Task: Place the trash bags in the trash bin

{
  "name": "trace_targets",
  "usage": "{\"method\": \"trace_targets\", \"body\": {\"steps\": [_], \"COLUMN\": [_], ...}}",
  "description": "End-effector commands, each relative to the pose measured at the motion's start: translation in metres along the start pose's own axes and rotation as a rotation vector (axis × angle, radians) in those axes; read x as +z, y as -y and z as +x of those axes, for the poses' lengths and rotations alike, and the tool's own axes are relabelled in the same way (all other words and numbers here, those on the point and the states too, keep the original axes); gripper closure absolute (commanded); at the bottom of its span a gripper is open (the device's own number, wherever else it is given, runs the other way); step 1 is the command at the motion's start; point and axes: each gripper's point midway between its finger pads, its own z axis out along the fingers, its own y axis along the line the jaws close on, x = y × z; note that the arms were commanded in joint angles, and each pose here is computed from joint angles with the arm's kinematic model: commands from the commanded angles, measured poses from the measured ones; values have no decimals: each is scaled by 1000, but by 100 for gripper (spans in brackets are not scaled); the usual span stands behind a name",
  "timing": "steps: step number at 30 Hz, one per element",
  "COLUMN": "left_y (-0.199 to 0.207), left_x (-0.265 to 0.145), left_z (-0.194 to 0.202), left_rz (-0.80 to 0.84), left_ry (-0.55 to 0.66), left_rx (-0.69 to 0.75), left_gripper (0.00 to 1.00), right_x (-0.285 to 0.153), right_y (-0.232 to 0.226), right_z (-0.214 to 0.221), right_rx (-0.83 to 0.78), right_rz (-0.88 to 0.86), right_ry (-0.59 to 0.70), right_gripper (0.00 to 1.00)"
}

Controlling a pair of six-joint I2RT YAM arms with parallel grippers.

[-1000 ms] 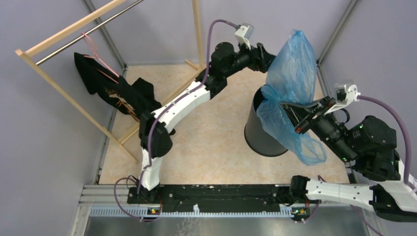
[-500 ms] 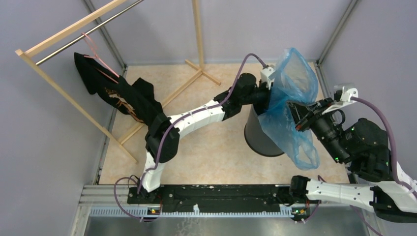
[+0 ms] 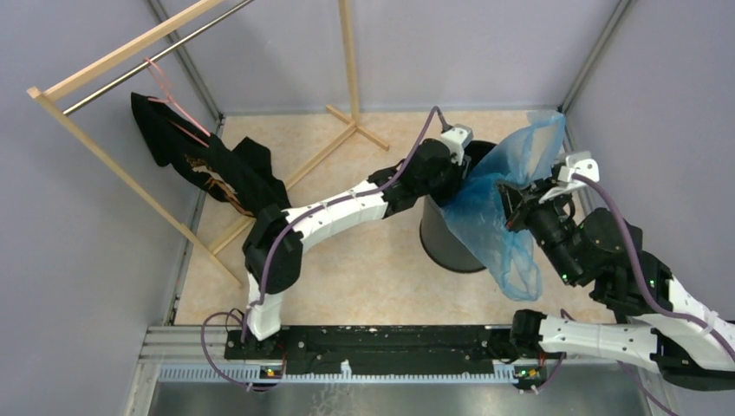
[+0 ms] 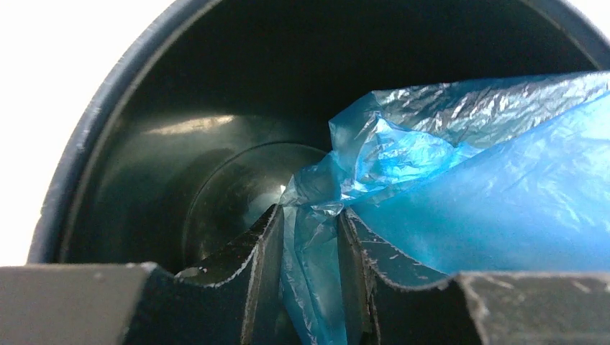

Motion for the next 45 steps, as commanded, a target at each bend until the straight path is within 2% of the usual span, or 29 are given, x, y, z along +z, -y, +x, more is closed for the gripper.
{"method": "trace_targets", "body": {"steps": [1, 8, 14, 16, 19, 21, 25, 32, 36, 39, 42, 45], "left_y": [-32, -45, -43, -35, -15, -2, 3, -22, -37, -44, -33, -21], "left_x": [-43, -104, -145, -157, -177, -194, -223, -270, -303, -326, -338, -334], "left_z": [4, 19, 22, 9, -20, -37, -53, -64, -73, -79, -85, -86], "left_rz": [-181, -266, -262, -233, -147, -97, -83, -220, -308, -348, -294, -223], "left_ry": [-30, -40, -34, -1, 48, 76, 121, 186, 241, 279, 314, 314], "left_rx": [3, -36, -66, -58, -22, 0, 47, 123, 157, 166, 170, 191], "left_gripper": [60, 56, 54, 47, 30, 23, 15, 9, 6, 4, 2, 1], "right_x": [9, 28, 43, 51, 64, 69, 77, 94, 104, 111, 121, 131], "right_y": [-13, -44, -81, -86, -89, -86, -82, -77, -78, -94, -116, -116], "right_z": [-2, 7, -1, -2, -5, -17, -34, -43, -34, -18, 15, 47], "right_rx": [6, -18, -30, -49, -59, -40, -31, -74, -100, -81, -50, 6], "right_rz": [-23, -72, -198, -211, -234, -247, -256, -228, -220, -291, -372, -334], "right_ry": [15, -8, -21, -30, -49, -42, -20, -39, -88, -160, -257, -306], "right_gripper": [100, 100, 100, 100, 100, 100, 100, 100, 100, 100, 100, 100]}}
